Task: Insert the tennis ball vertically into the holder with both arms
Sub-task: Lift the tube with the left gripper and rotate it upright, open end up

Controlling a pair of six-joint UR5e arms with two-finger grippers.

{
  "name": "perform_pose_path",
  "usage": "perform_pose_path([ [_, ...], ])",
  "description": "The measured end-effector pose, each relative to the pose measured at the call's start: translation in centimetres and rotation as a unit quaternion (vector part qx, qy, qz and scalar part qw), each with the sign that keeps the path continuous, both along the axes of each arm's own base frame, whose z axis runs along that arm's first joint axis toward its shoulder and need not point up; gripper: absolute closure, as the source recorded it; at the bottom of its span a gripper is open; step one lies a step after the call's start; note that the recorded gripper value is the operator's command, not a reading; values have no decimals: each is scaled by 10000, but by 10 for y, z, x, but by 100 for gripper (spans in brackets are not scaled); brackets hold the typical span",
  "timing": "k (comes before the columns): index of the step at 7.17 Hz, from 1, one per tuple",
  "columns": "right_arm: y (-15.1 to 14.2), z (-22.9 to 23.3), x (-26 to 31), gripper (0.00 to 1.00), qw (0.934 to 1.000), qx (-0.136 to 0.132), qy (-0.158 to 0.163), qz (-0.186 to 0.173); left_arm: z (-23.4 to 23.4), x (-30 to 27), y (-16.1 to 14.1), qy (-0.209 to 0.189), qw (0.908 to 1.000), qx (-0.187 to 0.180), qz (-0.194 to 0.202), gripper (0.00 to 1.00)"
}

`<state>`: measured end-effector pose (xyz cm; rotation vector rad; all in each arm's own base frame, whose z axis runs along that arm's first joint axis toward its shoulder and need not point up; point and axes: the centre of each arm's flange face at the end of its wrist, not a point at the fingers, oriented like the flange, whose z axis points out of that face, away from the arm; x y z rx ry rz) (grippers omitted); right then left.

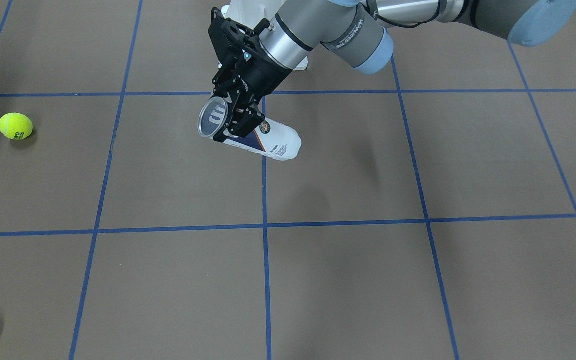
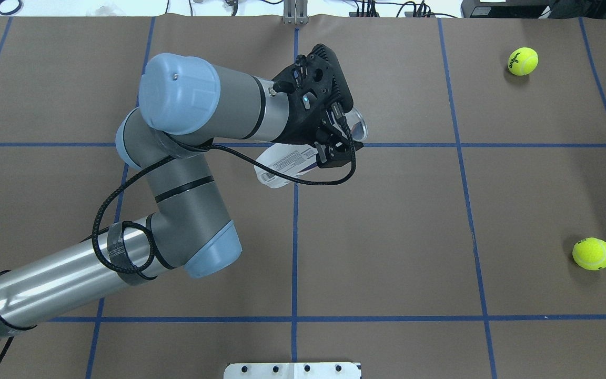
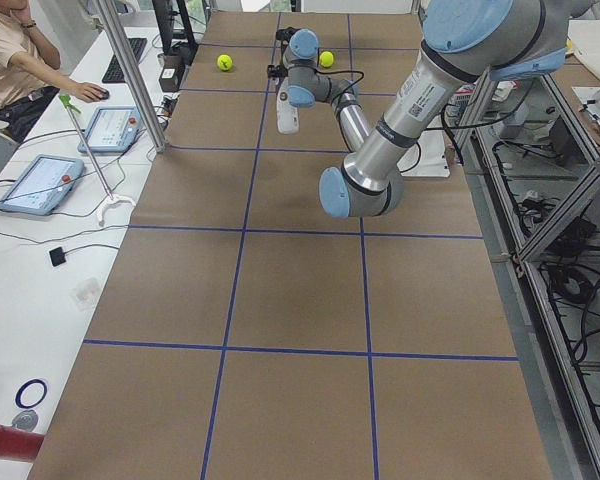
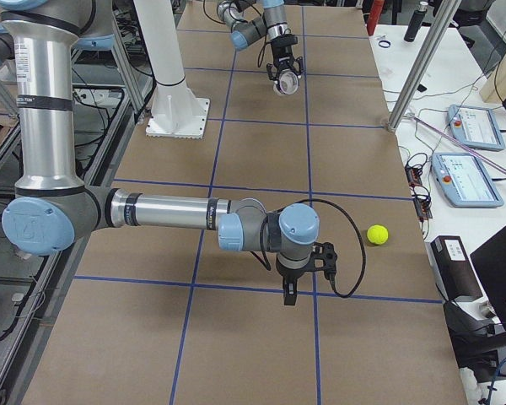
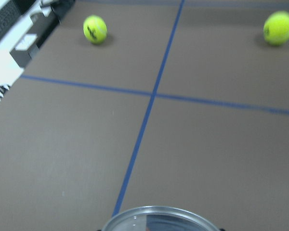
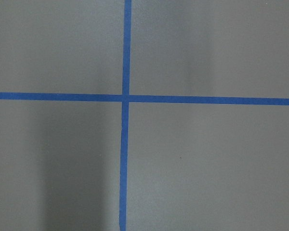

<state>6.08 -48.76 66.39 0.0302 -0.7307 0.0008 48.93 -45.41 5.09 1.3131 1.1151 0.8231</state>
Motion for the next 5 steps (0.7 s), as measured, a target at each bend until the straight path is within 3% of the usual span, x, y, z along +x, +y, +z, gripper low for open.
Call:
perform_pose_path([
  [1, 0, 0, 0, 0, 10000, 2, -5, 1, 9, -5, -3, 668, 9975, 34, -245, 26],
  [3, 0, 0, 0, 0, 10000, 6, -3, 2, 42, -6, -17, 1867, 9786, -28, -859, 25],
  [5, 0, 0, 0, 0, 10000, 4, -6, 2, 75, -3, -35, 2507, 9552, -196, -1564, 25],
])
